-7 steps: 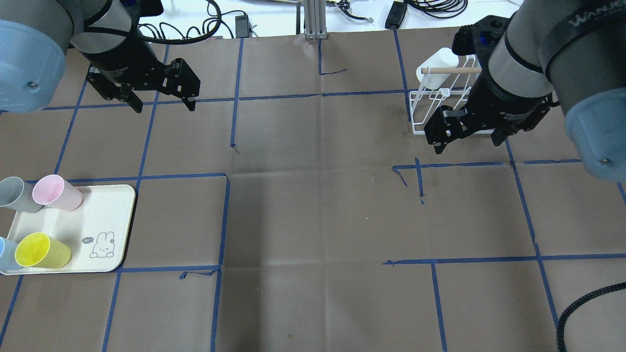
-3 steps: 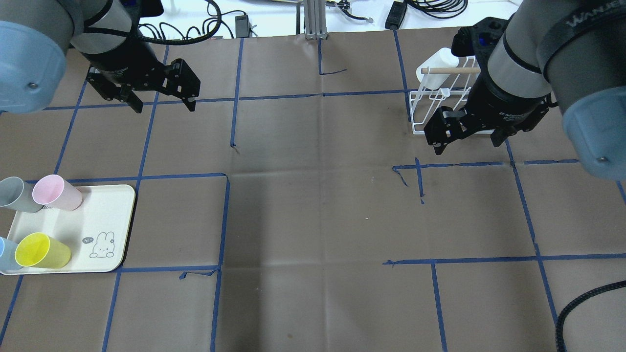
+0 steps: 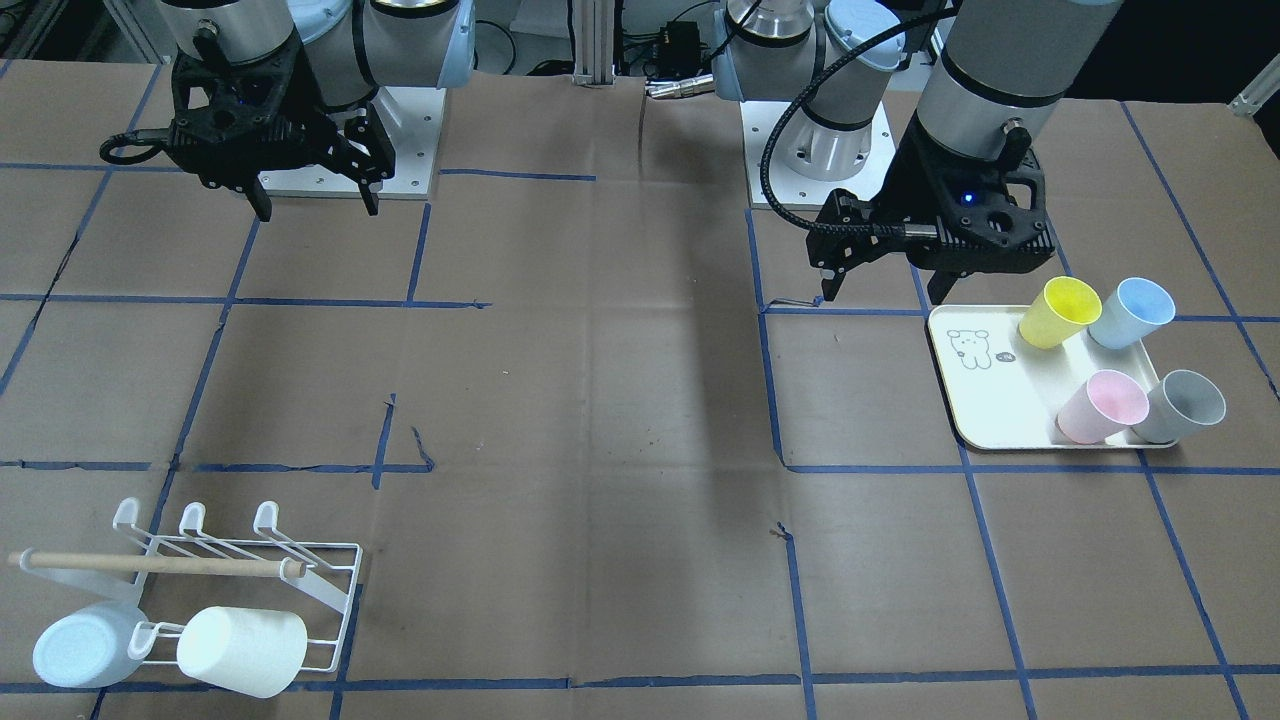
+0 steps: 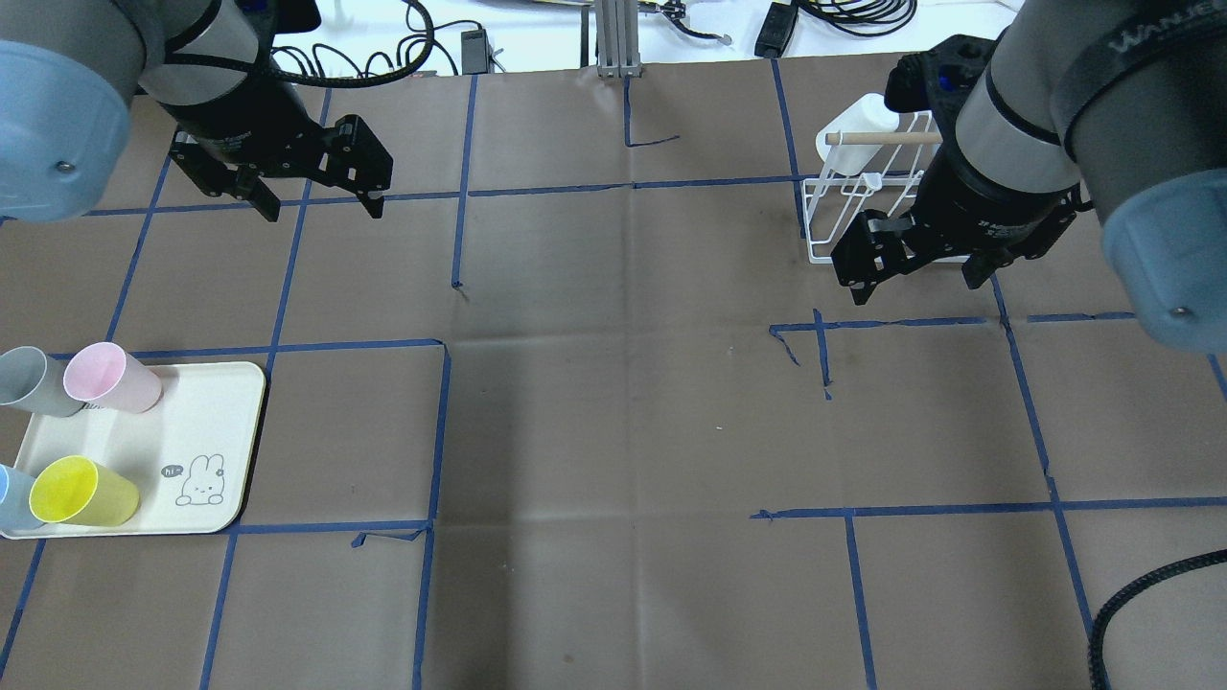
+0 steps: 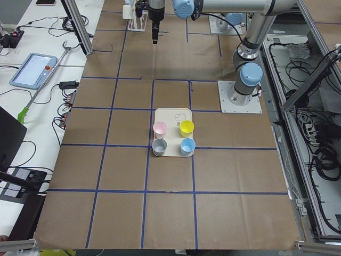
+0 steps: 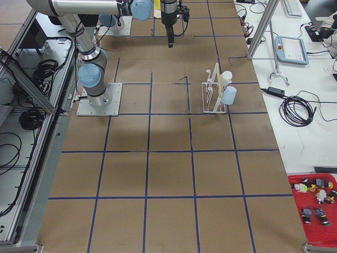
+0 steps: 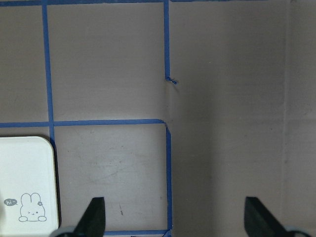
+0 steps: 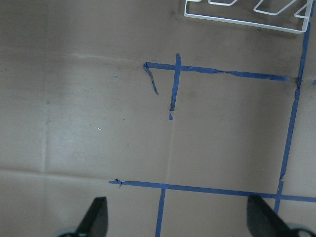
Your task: Transfer IKEA cup to right arm and place on rack
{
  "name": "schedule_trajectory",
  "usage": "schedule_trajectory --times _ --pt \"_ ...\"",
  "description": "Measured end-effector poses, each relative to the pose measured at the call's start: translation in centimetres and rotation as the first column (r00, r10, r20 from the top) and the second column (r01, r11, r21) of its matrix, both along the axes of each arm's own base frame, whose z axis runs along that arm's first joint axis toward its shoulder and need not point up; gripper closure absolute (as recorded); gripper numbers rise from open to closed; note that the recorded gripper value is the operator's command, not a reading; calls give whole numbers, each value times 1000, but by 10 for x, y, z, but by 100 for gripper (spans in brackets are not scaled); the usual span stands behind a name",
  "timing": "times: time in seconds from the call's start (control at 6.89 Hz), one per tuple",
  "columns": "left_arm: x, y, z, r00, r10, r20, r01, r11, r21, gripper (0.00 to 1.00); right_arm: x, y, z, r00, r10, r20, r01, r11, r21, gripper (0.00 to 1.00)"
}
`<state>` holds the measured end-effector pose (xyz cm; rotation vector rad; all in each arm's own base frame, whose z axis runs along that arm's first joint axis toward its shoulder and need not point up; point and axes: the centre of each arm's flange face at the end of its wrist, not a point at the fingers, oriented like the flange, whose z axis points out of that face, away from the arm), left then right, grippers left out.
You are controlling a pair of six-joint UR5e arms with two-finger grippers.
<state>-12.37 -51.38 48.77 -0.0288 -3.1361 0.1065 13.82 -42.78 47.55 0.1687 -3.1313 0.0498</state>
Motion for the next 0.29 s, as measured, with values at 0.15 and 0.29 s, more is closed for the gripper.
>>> schedule_trajectory --times 0.15,0.29 --pt "0 0 0 1000 0 0 0 1000 0 0 0 0 -1 1000 0 -1 0 1000 4 0" --pt "0 0 0 1000 -1 0 1 1000 1 0 0 1 -1 1000 -1 -1 1 1000 7 0"
